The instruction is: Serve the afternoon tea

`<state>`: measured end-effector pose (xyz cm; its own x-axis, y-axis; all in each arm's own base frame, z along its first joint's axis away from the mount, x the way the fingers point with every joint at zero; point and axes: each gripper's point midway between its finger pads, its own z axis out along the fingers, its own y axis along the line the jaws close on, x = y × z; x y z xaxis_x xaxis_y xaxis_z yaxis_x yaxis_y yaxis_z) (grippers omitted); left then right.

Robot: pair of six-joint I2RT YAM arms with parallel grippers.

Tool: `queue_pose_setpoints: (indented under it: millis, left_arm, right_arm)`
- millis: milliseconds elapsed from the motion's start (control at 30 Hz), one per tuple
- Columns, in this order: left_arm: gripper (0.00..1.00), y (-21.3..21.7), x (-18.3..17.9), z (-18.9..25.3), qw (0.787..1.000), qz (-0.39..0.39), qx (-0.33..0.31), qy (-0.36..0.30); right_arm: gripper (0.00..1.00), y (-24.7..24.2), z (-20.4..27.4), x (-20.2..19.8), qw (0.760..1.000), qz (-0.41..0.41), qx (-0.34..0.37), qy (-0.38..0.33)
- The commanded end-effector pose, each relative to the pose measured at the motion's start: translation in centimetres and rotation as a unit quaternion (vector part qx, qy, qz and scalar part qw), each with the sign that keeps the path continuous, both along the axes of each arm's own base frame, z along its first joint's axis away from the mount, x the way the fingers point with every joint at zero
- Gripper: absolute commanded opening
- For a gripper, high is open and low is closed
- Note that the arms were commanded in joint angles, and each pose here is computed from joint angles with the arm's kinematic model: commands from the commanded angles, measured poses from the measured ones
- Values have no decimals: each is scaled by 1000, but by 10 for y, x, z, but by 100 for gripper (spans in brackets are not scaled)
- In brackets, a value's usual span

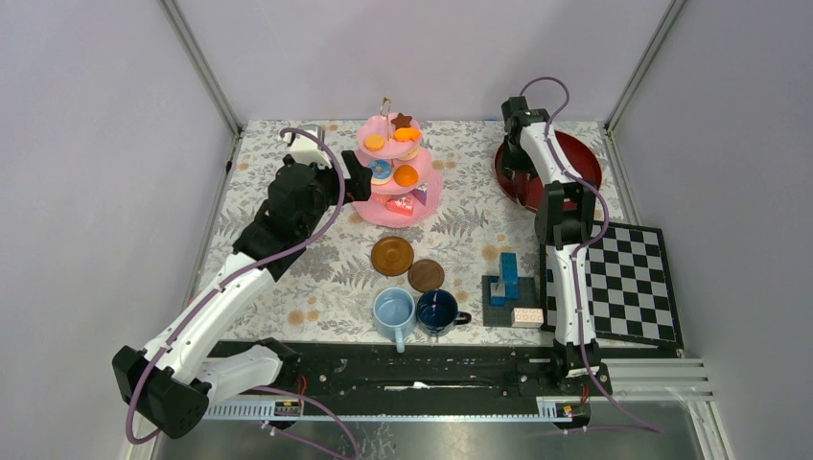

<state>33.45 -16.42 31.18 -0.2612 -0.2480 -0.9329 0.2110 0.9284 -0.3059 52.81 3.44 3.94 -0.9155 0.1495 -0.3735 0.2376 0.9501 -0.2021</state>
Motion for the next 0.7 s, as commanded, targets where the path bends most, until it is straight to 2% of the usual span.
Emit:
queue_pose_setpoints:
  millis: [0,267,433,567,667]
  left_arm:
    - [99,-2,1,13,1000,-2,-15,-24]
    - [99,-1,0,14,1000,-1,-16,-26]
    - [99,0,0,16,999,0,-17,-27]
    - [99,0,0,15,1000,0,-17,-26]
    - [99,-1,0,15,1000,-2,-17,-26]
  right_arm:
    - [30,5,46,5,999,11,8,-48]
    - [17,-3,93,-8,993,19,41,-109]
    - [14,-16,88,-28,983,7,138,-123]
    - [13,-14,92,-43,959,16,239,-149]
    - [12,-5,104,-55,943,38,285,-167]
